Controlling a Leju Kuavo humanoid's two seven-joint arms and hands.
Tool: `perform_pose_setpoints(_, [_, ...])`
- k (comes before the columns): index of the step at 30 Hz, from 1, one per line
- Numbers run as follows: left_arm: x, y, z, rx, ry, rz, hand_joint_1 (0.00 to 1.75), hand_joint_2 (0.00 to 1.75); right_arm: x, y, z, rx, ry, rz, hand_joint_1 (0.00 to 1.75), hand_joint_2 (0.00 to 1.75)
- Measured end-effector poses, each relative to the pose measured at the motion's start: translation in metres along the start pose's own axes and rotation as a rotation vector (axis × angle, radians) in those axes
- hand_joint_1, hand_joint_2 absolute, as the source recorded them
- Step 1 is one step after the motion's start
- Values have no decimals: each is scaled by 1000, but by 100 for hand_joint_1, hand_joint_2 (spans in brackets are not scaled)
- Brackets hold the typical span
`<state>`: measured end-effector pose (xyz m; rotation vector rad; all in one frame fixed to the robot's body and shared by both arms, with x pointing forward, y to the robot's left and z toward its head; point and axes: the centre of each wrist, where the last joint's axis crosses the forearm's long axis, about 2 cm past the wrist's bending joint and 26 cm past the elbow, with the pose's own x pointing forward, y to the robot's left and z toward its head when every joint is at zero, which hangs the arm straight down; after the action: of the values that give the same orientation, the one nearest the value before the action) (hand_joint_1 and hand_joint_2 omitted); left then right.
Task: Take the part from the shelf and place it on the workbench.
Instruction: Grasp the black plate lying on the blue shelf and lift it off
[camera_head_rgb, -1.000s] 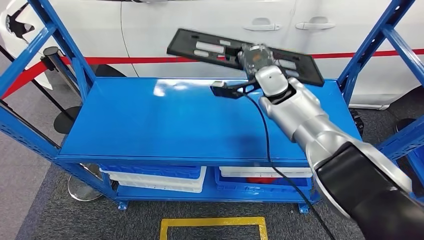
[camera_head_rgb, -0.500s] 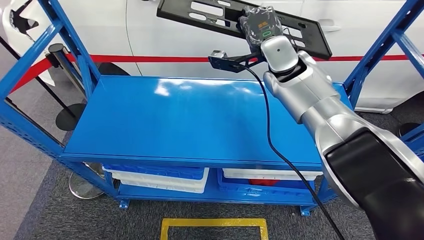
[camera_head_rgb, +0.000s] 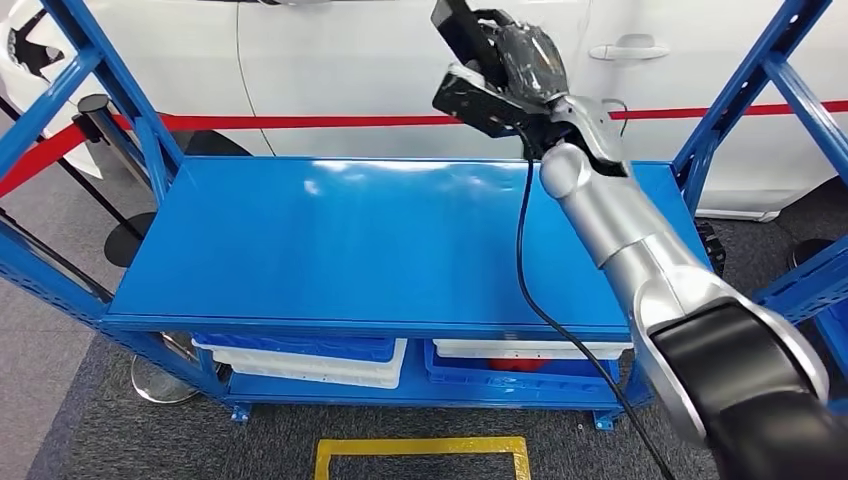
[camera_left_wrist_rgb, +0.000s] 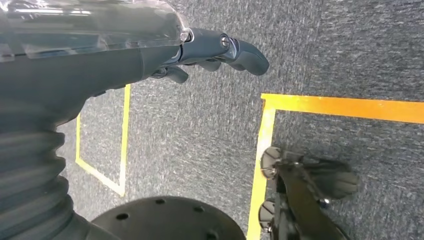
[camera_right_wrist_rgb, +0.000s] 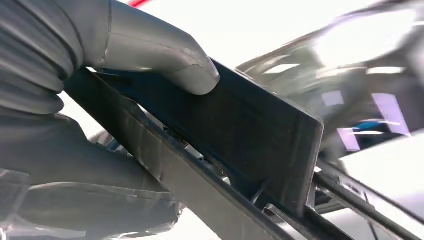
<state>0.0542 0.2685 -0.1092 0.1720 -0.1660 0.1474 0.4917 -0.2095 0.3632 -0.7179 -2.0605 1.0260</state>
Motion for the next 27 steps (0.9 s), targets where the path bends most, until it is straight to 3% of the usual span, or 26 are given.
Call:
perform_pose_setpoints(5, [1, -5, 1, 13, 36, 0, 0, 175, -2, 38, 39, 21, -233, -833, 175, 175])
perform_pose_setpoints(12, [3, -13, 3, 10, 61, -11, 0, 175, -3, 68, 80, 36, -450, -1445, 175, 175])
perform_pose_setpoints(22, [6, -16, 4, 11, 61, -11, 0, 175, 7, 79, 95, 16, -509, -1565, 175, 175])
perform_pose_setpoints(27, [6, -16, 4, 11, 68, -13, 0, 175, 17, 94, 105, 70, -582, -1742, 175, 175])
